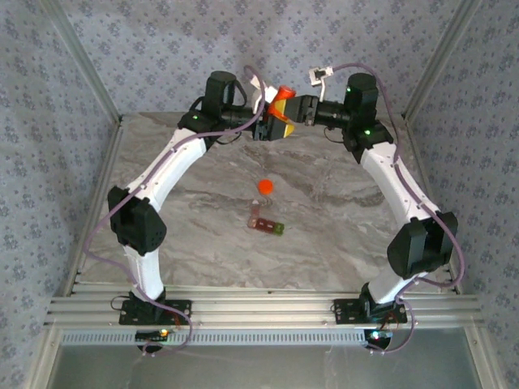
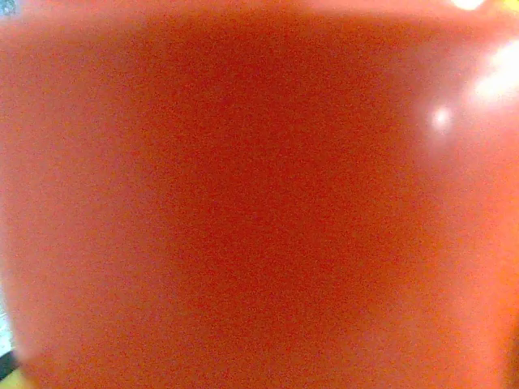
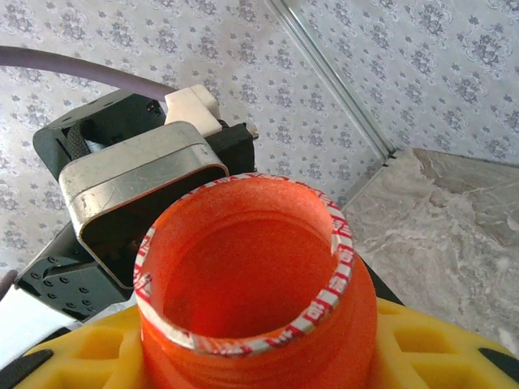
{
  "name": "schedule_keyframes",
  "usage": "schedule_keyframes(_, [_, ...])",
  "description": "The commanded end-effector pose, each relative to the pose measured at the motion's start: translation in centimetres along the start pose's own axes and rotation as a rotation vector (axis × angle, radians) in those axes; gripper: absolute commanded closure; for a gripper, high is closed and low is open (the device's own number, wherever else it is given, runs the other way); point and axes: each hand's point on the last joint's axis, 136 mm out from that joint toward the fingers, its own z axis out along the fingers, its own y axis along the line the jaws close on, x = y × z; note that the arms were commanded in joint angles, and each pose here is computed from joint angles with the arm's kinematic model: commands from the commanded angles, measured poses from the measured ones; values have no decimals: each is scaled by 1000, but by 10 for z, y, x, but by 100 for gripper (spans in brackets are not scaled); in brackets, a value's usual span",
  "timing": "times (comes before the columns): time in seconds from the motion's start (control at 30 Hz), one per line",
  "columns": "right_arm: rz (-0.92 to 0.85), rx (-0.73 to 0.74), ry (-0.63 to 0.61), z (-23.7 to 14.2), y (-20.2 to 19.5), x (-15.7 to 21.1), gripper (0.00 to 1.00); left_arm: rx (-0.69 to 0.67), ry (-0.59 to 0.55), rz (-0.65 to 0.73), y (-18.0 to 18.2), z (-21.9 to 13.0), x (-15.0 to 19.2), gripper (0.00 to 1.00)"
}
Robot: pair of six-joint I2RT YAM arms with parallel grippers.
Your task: Sort the pills into containers
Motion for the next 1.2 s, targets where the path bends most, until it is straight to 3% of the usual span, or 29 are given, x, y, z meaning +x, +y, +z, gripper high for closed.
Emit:
schedule_keyframes(0.0, [39,31,-80,-17,-1,-21,71,-31,-89,98,-6,-16,-25,55])
schedule_keyframes(0.13, [46,47,-84,-19,-4,-20,71,-65,-168,93,1,-31,-34,42])
schedule_keyframes(0.37, [63,59,-93,-21,-9,-20,71,-79,-194,88,3,-38,-35,36])
schedule_keyframes(0.9, [70,10,-61,-1,1,-16,71,-43,-189,79,2,-30,-35,33])
schedule_keyframes(1.17, [72,4,-54,4,2,-14,71,-16,-170,69,0,-26,-31,37])
